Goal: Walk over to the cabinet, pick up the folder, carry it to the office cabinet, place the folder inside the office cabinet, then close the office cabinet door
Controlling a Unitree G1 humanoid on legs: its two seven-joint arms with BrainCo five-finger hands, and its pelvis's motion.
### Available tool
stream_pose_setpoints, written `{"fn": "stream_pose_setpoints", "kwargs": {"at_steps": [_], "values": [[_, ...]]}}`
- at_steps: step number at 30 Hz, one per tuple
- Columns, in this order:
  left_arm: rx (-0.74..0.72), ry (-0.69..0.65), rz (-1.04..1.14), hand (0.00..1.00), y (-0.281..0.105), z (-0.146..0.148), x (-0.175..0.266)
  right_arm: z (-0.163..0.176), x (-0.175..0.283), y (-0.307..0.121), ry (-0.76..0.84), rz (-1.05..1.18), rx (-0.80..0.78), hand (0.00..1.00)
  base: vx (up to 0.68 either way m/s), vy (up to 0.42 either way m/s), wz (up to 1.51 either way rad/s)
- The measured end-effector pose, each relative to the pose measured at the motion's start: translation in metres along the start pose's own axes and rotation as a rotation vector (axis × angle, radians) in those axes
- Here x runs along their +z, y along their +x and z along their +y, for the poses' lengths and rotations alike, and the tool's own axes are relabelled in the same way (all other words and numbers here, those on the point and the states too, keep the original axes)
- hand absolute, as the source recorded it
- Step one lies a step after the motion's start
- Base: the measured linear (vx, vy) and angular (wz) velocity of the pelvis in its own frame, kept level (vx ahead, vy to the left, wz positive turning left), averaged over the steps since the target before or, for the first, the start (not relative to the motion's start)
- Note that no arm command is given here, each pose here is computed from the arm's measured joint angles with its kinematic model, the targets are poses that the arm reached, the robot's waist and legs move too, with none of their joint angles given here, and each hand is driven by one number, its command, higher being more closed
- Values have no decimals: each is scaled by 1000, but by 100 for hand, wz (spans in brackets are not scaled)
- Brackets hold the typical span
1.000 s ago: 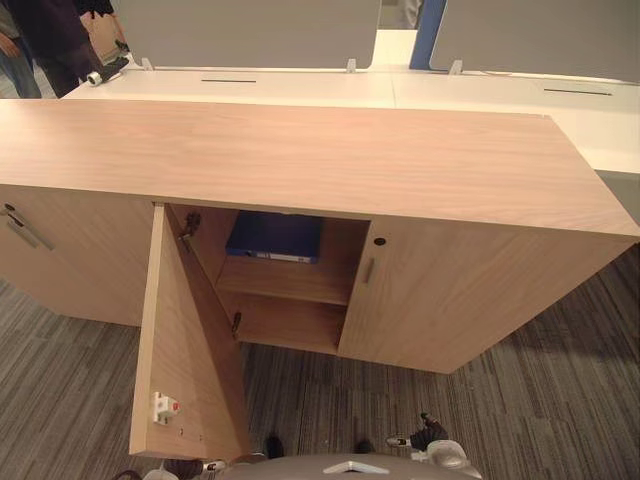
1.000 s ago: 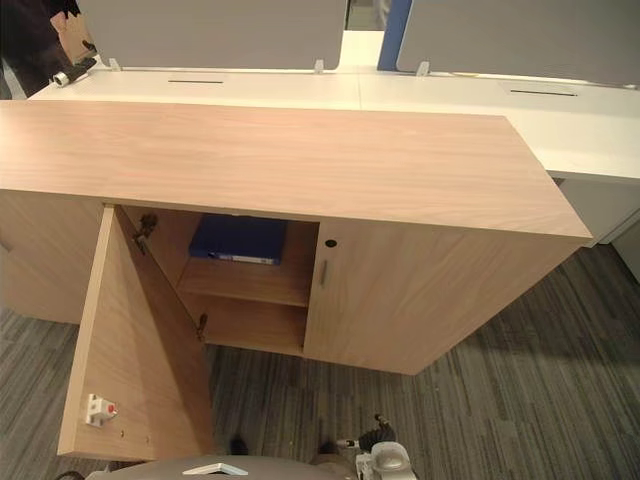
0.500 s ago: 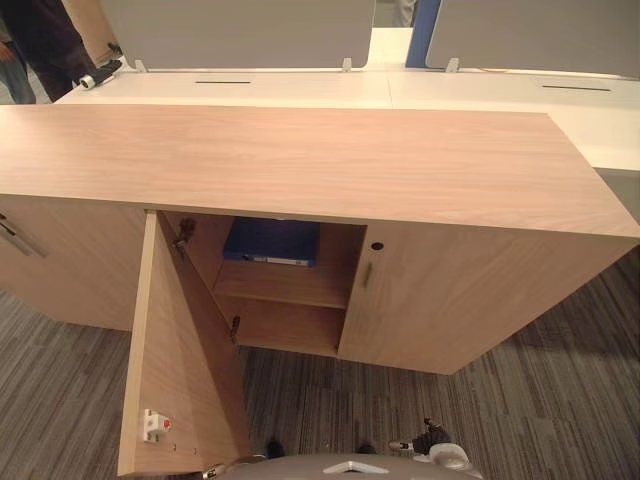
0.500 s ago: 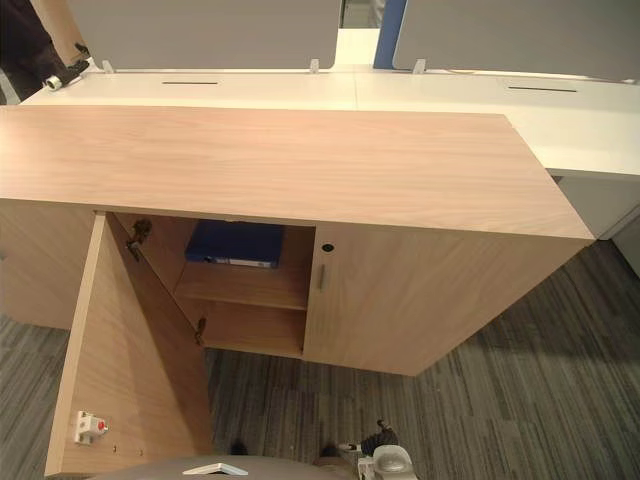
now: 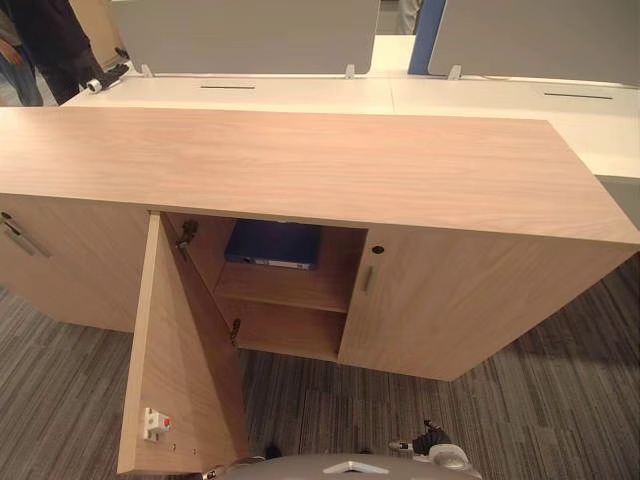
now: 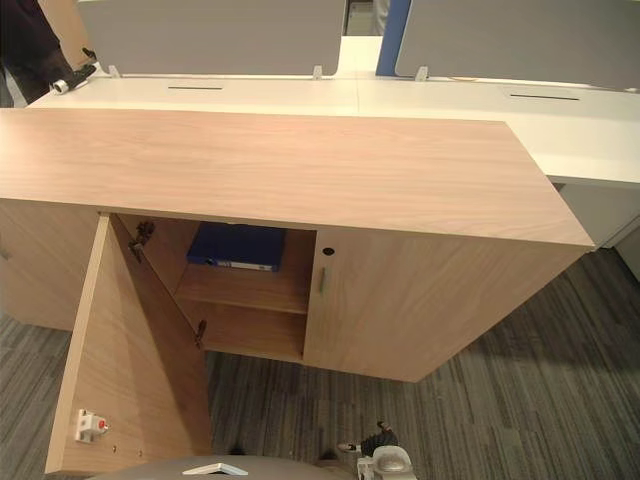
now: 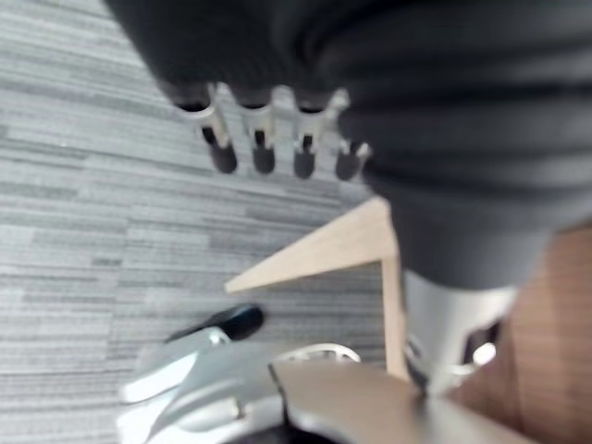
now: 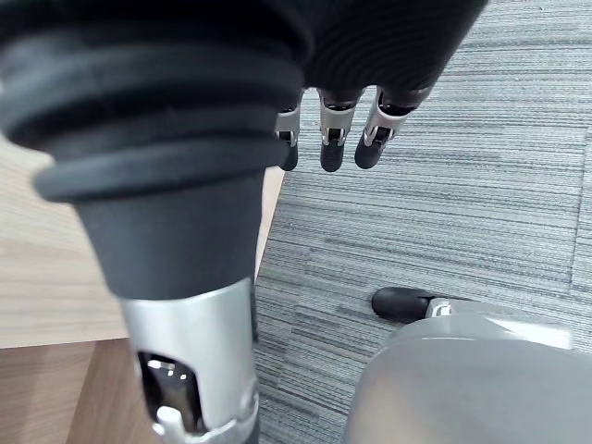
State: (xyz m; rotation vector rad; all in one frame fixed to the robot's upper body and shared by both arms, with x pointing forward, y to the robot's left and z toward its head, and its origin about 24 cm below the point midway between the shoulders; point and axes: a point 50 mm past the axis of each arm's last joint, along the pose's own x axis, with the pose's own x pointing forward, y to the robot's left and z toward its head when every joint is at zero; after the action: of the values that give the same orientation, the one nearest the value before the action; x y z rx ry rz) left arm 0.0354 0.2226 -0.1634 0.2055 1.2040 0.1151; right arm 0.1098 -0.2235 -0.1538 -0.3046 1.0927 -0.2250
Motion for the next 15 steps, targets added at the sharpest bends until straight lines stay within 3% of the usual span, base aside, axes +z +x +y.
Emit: {"fn": "stream_pose_setpoints", "kwargs": {"at_steps": [15], "values": [[53, -88, -53, 0, 2, 3, 15, 3, 13, 2, 10, -31, 4, 0, -7, 1, -3]]}}
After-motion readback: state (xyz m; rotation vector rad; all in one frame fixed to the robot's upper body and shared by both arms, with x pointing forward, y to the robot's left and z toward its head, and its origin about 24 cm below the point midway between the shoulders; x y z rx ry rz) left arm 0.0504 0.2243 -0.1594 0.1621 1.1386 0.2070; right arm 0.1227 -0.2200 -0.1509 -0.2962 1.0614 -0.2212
